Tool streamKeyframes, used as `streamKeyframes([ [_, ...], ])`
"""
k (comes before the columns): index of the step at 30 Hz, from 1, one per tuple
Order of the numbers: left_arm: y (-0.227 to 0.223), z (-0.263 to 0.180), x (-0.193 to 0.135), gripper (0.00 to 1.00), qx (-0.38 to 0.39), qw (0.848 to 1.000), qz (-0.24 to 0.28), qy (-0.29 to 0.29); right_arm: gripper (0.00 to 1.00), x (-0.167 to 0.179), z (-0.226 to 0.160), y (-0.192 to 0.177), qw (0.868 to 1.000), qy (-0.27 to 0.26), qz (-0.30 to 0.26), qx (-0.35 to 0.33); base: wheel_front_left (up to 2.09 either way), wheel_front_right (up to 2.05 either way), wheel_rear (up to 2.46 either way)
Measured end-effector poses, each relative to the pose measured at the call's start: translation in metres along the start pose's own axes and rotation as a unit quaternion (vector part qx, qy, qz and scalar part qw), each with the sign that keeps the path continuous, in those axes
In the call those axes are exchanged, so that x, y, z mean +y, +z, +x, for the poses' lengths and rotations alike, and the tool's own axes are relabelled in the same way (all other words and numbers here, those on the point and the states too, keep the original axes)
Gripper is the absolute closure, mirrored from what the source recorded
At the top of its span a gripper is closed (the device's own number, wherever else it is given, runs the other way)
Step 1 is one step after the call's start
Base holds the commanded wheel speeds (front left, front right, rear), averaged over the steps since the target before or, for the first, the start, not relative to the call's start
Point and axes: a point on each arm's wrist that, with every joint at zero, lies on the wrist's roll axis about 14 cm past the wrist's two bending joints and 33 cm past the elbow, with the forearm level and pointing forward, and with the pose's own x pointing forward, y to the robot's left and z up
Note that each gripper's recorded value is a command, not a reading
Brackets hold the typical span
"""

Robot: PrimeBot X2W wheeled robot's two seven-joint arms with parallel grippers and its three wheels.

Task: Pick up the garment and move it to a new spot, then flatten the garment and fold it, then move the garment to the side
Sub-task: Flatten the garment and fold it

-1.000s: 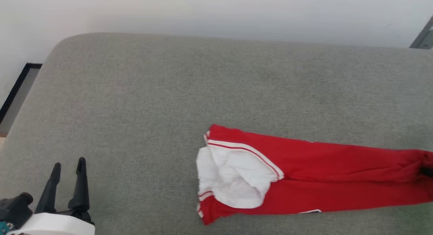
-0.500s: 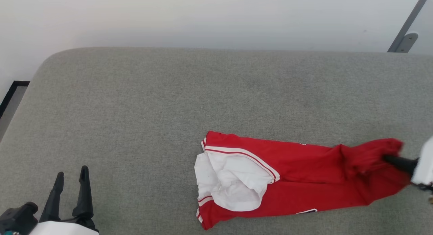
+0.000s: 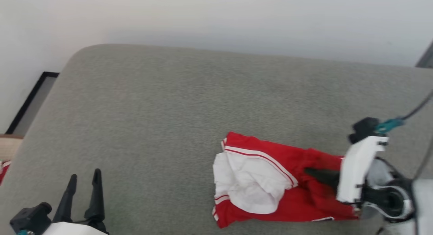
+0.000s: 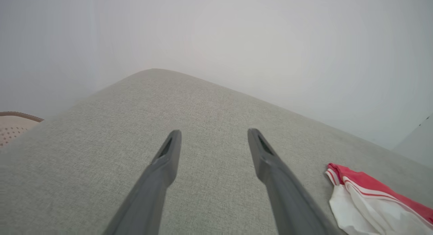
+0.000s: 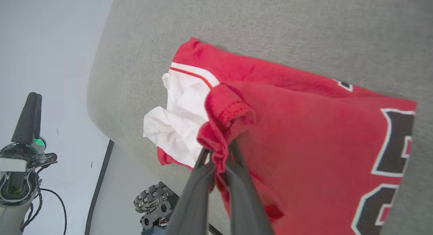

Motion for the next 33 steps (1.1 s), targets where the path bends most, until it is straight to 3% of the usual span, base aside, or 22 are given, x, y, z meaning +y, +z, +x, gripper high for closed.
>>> streamKeyframes([
  [9, 0.003, -0.018, 0.012, 0.0, -0.006, 1.0, -0.005, 0.021, 1.0, 0.059, 0.051, -0.007, 0.996, 0.068, -0.044, 0.034, 0.0, 0.0, 0.0],
  [17, 0.006, -0.028, 0.021, 0.0, -0.011, 0.999, -0.01, 0.038, 0.98, 0.078, 0.082, -0.014, 0.993, 0.081, -0.064, 0.052, 0.0, 0.0, 0.0],
  [19, 0.005, -0.027, 0.02, 0.0, -0.01, 0.999, -0.01, 0.037, 0.62, 0.08, 0.087, -0.01, 0.993, 0.08, -0.068, 0.045, 0.0, 0.0, 0.0],
  [20, 0.005, -0.027, 0.02, 0.0, -0.009, 0.999, -0.011, 0.036, 0.15, 0.082, 0.088, -0.009, 0.993, 0.081, -0.071, 0.044, 0.0, 0.0, 0.0],
  [21, 0.005, -0.026, 0.019, 0.0, -0.01, 0.999, -0.013, 0.035, 0.0, 0.084, 0.089, -0.008, 0.993, 0.082, -0.074, 0.042, 0.0, 0.0, 0.0],
  [27, 0.009, -0.019, 0.018, 0.0, -0.015, 0.999, -0.013, 0.028, 0.0, 0.086, 0.078, 0.004, 0.991, 0.086, -0.096, 0.021, 0.0, 0.0, 0.0],
  [33, 0.012, -0.012, 0.011, 0.0, -0.019, 1.0, -0.013, 0.013, 0.0, 0.068, 0.047, 0.032, 0.99, 0.068, -0.112, -0.051, 0.0, 0.0, 0.0],
])
